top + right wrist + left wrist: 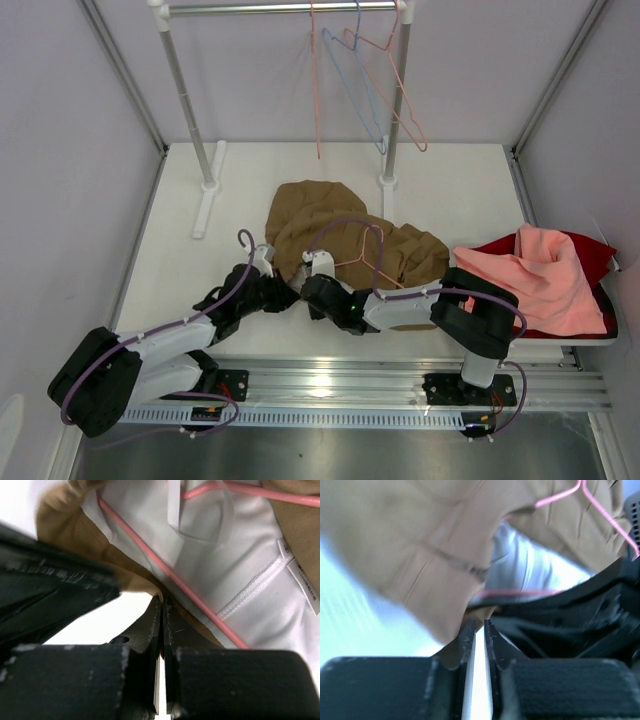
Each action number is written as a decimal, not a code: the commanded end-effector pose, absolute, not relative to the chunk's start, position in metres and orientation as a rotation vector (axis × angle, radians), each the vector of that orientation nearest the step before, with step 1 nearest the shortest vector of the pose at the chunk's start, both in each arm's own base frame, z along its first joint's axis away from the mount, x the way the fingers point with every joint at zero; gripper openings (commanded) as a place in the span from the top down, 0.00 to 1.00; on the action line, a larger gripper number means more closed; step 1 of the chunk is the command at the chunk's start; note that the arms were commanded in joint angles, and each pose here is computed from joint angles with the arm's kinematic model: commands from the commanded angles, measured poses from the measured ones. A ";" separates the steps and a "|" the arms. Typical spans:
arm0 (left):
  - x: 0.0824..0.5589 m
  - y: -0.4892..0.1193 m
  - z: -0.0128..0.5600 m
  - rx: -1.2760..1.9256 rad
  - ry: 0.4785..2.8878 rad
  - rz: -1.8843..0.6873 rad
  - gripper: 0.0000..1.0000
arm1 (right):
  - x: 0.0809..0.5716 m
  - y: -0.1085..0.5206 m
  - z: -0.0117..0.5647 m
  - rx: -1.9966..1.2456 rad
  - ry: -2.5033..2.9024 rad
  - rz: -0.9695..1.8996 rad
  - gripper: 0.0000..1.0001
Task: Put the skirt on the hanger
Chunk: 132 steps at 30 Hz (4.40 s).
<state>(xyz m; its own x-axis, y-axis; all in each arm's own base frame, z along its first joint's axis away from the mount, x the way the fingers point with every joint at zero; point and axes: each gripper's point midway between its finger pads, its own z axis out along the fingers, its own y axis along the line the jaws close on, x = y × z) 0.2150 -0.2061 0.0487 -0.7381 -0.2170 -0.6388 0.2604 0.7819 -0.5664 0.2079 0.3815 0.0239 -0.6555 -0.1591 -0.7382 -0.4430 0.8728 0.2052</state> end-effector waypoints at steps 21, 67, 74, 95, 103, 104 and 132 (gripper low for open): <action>0.223 -0.158 0.050 -0.112 2.413 -0.458 0.83 | 0.151 0.350 0.062 -0.620 2.239 0.563 0.41; 0.195 -0.157 0.033 -0.128 2.466 -0.479 0.84 | 0.305 0.263 0.089 -0.091 2.260 0.269 0.79; 0.196 -0.160 0.040 -0.107 2.457 -0.479 0.83 | 0.302 0.260 0.101 -0.088 2.235 0.277 1.00; 0.214 -0.221 0.100 0.284 2.297 -0.462 0.63 | 0.291 0.261 0.108 -0.114 2.206 0.248 1.00; 0.225 -0.242 0.080 0.381 2.341 -0.343 0.62 | 0.291 0.261 0.107 -0.110 2.207 0.245 1.00; 0.228 -0.242 0.080 0.377 2.338 -0.329 0.62 | 0.291 0.261 0.107 -0.110 2.208 0.243 1.00; 0.239 -0.254 0.050 0.473 2.335 -0.266 0.77 | 0.289 0.259 0.112 -0.112 2.201 0.252 1.00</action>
<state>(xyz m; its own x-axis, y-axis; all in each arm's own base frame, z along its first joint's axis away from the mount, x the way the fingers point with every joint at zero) 0.2307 -0.2396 0.0394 -0.7046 0.2652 -0.6582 0.3831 0.9229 -0.0382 0.2903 0.2658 0.1033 -0.6204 0.0254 -0.7838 -0.1685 0.9718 0.1648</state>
